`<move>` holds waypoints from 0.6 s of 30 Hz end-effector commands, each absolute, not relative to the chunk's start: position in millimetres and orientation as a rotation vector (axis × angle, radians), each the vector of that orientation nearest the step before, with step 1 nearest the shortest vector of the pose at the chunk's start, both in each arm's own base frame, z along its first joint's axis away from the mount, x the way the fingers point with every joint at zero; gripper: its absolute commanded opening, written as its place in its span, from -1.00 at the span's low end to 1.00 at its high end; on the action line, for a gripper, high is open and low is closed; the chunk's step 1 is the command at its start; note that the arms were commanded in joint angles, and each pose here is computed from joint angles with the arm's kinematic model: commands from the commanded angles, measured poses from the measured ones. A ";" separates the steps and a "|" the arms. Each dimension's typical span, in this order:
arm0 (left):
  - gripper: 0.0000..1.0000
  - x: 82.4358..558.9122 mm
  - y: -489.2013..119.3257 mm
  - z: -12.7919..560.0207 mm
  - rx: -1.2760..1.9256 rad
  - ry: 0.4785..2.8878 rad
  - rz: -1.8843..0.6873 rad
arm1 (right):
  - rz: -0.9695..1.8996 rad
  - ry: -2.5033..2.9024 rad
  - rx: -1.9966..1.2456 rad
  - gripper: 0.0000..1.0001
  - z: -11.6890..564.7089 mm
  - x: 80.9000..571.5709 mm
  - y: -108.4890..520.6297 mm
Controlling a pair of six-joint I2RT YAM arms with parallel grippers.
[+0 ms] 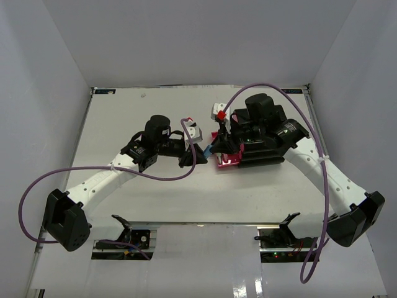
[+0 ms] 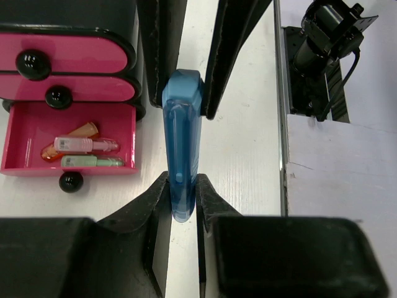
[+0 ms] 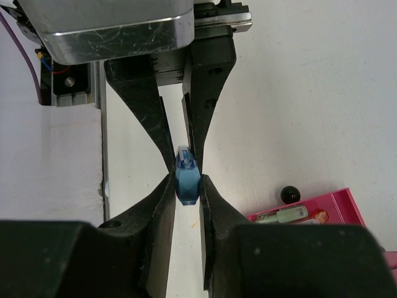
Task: Sort the stationery into containers
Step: Close the pen cap on the pen.
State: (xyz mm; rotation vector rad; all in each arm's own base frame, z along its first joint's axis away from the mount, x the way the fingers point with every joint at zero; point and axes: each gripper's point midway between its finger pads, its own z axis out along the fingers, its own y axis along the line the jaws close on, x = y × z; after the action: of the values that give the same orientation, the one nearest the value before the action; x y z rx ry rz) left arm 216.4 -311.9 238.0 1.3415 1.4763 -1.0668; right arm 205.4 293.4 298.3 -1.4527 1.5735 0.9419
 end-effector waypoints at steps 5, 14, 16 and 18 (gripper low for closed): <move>-1.00 217.5 -309.8 266.2 1.300 1.404 -1.048 | 0.939 1.663 -1.531 -0.85 262.8 189.3 297.1; -1.00 216.9 -304.2 283.0 1.269 1.346 -1.048 | 0.921 1.755 -1.567 -0.85 235.2 183.5 296.4; -1.00 217.1 -303.5 284.5 1.263 1.340 -1.048 | 0.928 1.756 -1.580 -0.85 233.3 180.7 298.2; -1.00 216.2 -302.4 290.6 1.252 1.314 -1.046 | 0.939 1.765 -1.587 -0.85 229.9 179.5 300.3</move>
State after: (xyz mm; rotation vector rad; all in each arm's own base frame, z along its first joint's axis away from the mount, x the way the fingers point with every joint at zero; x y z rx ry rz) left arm 211.7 -297.7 214.9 1.3006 1.6008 -1.0800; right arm 203.0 303.6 270.1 -1.4931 1.6245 0.8865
